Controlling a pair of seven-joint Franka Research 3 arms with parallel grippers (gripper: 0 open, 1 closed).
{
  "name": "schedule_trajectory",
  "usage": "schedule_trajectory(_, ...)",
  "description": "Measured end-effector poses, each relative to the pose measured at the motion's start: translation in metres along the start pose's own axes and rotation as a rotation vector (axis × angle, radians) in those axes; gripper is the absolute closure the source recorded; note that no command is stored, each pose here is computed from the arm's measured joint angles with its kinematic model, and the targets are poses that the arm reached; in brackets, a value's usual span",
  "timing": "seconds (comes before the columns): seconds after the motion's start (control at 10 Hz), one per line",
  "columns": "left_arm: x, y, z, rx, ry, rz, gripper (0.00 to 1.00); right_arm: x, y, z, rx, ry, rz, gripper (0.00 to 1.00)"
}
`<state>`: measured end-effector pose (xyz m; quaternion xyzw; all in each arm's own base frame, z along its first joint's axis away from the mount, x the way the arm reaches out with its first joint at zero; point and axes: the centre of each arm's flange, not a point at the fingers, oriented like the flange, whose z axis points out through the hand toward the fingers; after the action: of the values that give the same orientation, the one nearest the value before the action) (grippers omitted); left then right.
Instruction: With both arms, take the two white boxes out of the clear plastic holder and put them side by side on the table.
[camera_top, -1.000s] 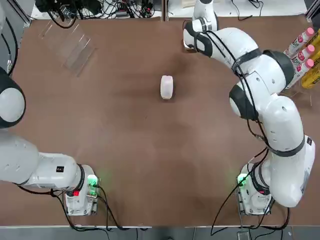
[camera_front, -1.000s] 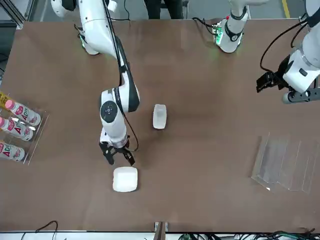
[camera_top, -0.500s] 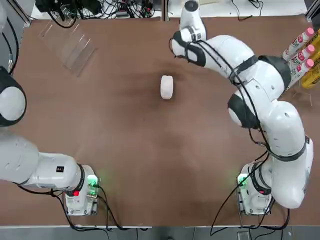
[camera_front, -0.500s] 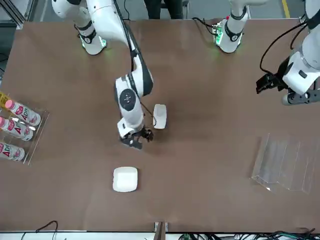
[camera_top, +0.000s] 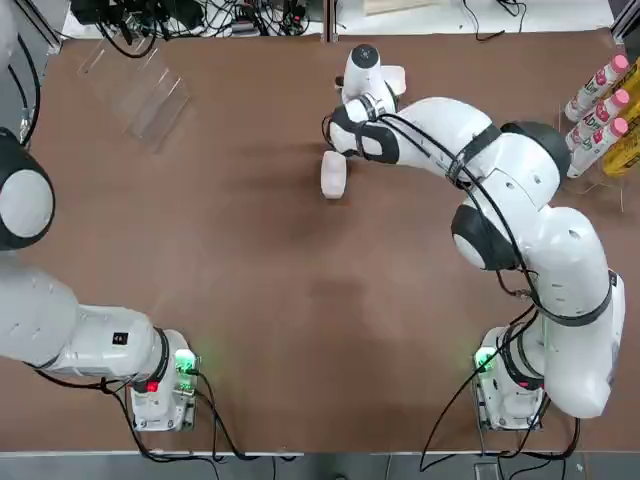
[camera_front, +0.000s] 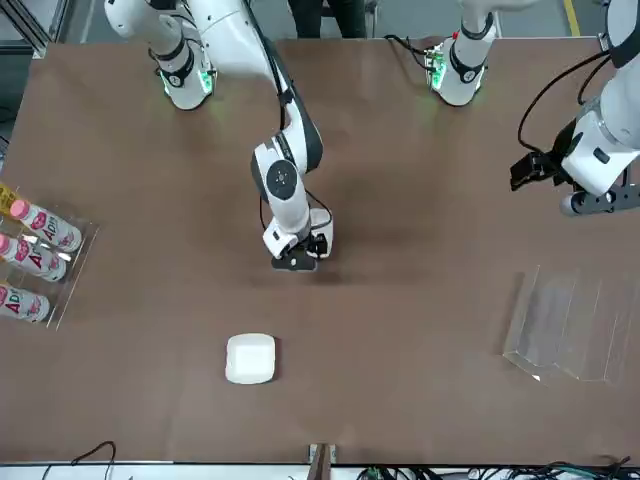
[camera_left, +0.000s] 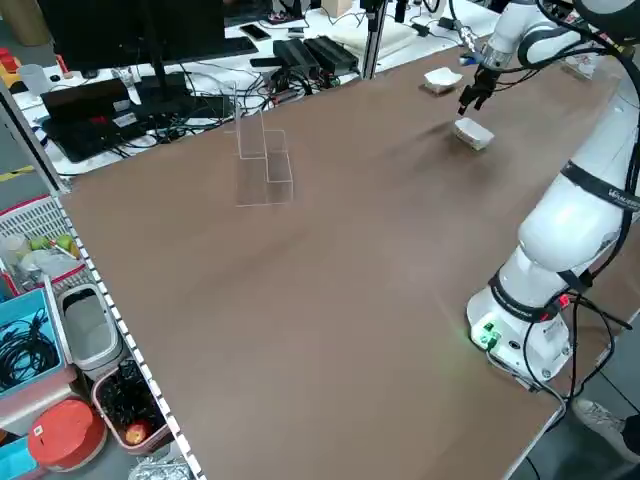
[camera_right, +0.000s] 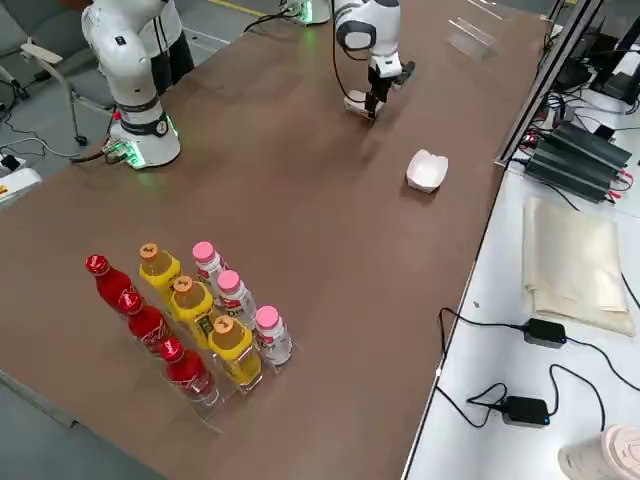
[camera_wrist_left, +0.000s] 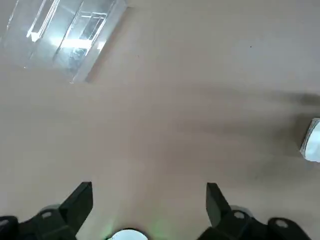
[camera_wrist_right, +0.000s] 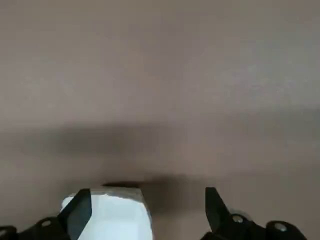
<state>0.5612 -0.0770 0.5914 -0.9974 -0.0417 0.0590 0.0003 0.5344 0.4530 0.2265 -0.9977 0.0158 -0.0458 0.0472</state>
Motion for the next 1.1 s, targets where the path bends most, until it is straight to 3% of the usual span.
schedule_trajectory(0.3,0.007,0.000,-0.003,0.015,0.055,0.002,0.00,-0.006,0.019,0.001,0.026,0.026,-0.055,0.00)
schedule_trajectory(0.6,0.012,0.001,-0.004,0.010,0.086,0.003,0.00,-0.023,0.017,0.000,0.113,-0.041,0.033,0.00)
schedule_trajectory(1.1,0.015,-0.010,-0.005,0.012,0.088,0.071,0.00,-0.048,0.020,0.022,0.121,-0.087,0.065,0.03)
